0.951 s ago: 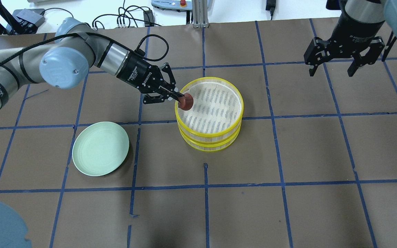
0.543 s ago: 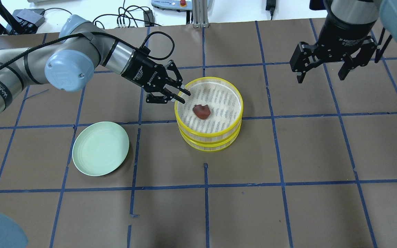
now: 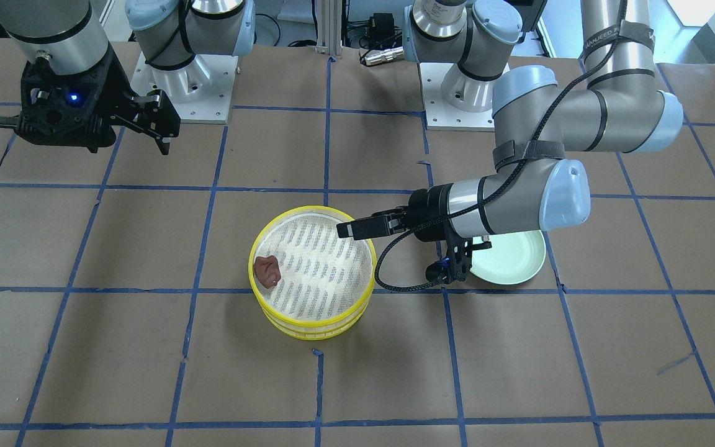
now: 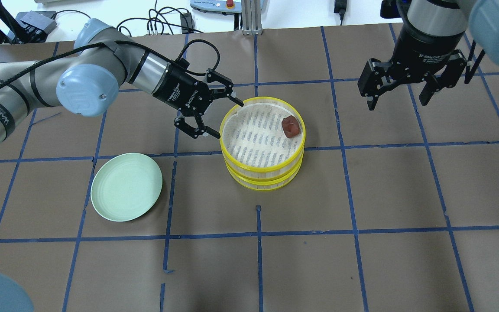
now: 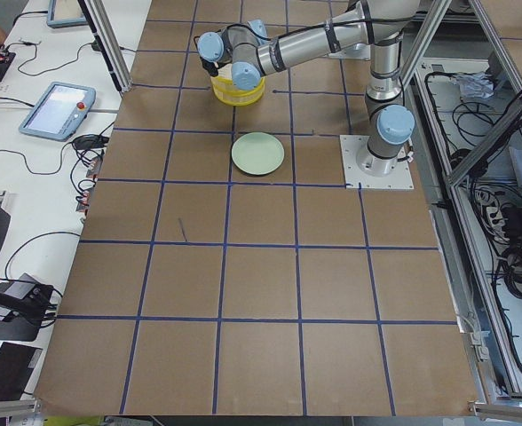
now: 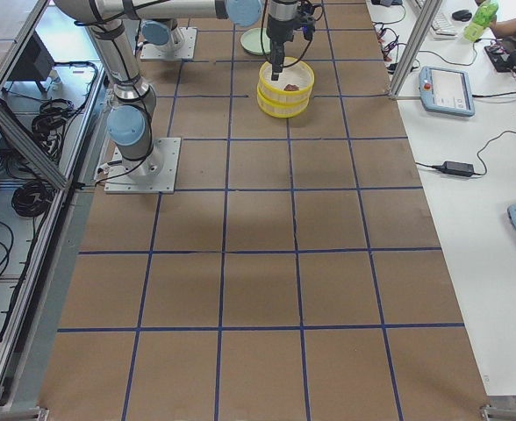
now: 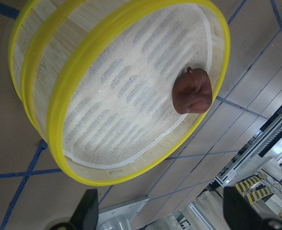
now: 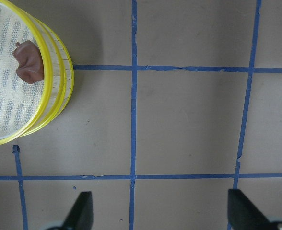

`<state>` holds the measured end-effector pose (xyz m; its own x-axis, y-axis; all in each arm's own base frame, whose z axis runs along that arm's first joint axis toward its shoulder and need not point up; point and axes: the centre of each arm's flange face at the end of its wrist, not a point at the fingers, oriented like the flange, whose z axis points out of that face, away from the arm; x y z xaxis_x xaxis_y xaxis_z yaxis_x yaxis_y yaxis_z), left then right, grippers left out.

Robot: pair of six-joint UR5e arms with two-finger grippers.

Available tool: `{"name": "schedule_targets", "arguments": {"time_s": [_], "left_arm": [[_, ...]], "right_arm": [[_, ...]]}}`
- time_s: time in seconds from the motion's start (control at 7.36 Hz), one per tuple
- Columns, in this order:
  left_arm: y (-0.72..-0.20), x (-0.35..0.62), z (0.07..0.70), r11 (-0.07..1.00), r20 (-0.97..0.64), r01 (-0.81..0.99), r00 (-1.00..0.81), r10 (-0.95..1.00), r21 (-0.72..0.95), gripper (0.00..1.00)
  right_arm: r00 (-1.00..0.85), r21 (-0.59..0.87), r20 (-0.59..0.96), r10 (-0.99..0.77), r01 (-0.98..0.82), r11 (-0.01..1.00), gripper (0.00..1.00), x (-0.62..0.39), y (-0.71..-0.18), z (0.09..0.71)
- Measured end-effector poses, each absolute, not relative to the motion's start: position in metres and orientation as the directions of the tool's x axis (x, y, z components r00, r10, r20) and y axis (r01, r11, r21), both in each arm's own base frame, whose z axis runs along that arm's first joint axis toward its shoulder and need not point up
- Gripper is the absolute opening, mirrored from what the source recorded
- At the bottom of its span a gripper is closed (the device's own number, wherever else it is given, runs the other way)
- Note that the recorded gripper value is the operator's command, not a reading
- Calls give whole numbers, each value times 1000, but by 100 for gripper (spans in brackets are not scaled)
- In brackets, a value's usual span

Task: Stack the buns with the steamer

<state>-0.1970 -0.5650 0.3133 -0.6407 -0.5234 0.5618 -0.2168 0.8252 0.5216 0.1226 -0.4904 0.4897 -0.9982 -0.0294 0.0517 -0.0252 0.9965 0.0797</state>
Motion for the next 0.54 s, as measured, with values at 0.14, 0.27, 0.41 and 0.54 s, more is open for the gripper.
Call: {"name": "schedule_targets", "arguments": {"time_s": [0.14,0.27,0.41,0.54], "left_arm": [[-565,-192,314,839,523,-230,-692,-497,493,100],[-564,-182,317,866,454,-245,-771,-447,436,100],[-563,-171,323,901,375,-242,-847,-377,359,100],[-561,-161,336,936,282,-211,-914,-291,282,100]], "right_arm": [[-998,78,51,-30,-26,997,100,123,-490,490],[-998,72,51,-33,-29,997,100,125,-490,492],[-998,57,51,-37,-34,998,100,128,-491,494],[-998,37,51,-40,-38,999,100,131,-492,499]]}}
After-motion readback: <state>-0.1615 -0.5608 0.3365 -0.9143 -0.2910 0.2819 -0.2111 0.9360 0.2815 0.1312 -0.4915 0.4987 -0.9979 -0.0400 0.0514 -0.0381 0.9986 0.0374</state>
